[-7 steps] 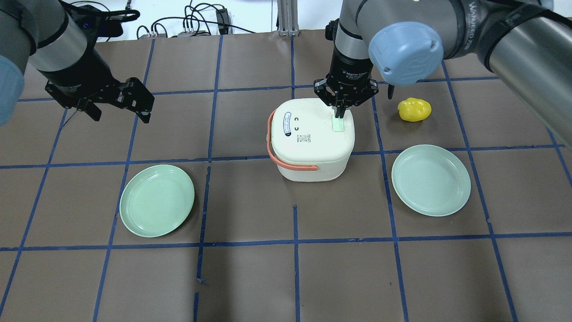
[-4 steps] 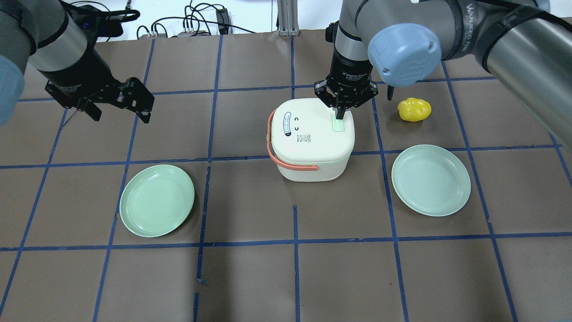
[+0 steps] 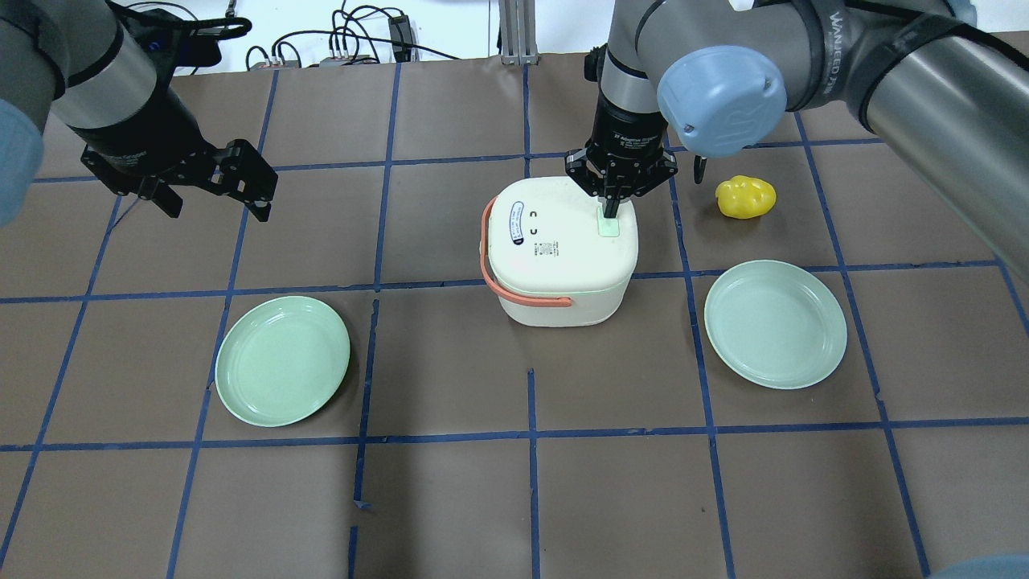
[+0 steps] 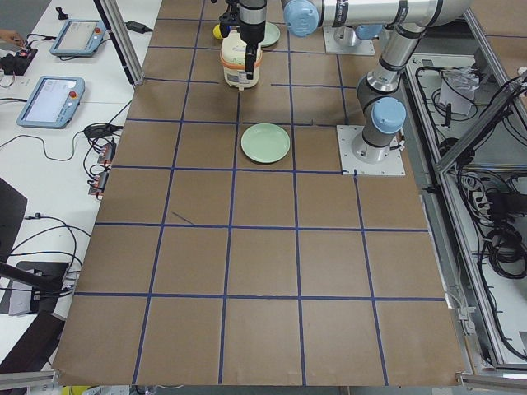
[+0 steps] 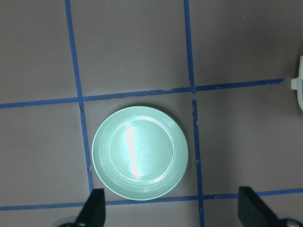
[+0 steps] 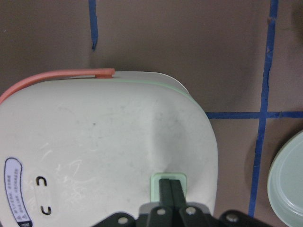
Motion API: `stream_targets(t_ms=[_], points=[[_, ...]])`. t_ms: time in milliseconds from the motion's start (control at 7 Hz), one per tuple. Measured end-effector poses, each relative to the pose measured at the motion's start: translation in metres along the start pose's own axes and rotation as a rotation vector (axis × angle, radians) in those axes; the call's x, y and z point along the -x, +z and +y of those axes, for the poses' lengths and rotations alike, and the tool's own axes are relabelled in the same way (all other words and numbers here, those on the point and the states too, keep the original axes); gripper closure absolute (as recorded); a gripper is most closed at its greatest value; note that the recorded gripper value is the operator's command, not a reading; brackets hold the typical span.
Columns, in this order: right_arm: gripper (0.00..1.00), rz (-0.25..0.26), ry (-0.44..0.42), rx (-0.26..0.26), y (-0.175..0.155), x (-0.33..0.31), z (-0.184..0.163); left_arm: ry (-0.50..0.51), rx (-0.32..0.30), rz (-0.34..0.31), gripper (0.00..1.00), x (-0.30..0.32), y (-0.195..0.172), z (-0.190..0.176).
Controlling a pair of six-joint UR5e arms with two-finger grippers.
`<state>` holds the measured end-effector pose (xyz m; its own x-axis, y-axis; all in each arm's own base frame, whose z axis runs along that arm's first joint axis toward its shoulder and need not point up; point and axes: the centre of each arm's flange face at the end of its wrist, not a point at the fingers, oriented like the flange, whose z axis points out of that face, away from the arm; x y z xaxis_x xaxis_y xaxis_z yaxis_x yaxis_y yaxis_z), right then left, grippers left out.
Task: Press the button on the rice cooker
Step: 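Lower the right gripper and press down on the green button, then lift the right gripper away from the cooker as the lid pops open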
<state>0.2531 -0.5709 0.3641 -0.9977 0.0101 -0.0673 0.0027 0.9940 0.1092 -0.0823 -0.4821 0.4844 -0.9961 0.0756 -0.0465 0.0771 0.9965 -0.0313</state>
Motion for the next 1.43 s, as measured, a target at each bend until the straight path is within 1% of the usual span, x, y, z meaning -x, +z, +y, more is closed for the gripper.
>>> stream_targets(t_ms=[857,1000,1143,1286,1429], points=[[0.86,0.004,0.008,0.006,0.004,0.000,-0.002,0.000,0.000,0.000,0.00,0.000,0.000,0.000],[0.81,0.004,0.009,0.005,0.003,0.000,-0.003,0.000,0.000,0.000,0.00,0.000,0.000,0.000],[0.72,0.004,0.009,-0.001,-0.002,0.000,-0.002,0.000,0.000,0.000,0.00,0.000,0.000,0.000],[0.45,0.003,0.009,-0.008,-0.016,0.001,0.001,0.000,0.000,0.000,0.00,0.000,0.000,0.000],[0.12,0.003,0.010,-0.010,-0.040,0.001,0.008,0.000,0.000,0.000,0.00,0.000,0.000,0.000]])
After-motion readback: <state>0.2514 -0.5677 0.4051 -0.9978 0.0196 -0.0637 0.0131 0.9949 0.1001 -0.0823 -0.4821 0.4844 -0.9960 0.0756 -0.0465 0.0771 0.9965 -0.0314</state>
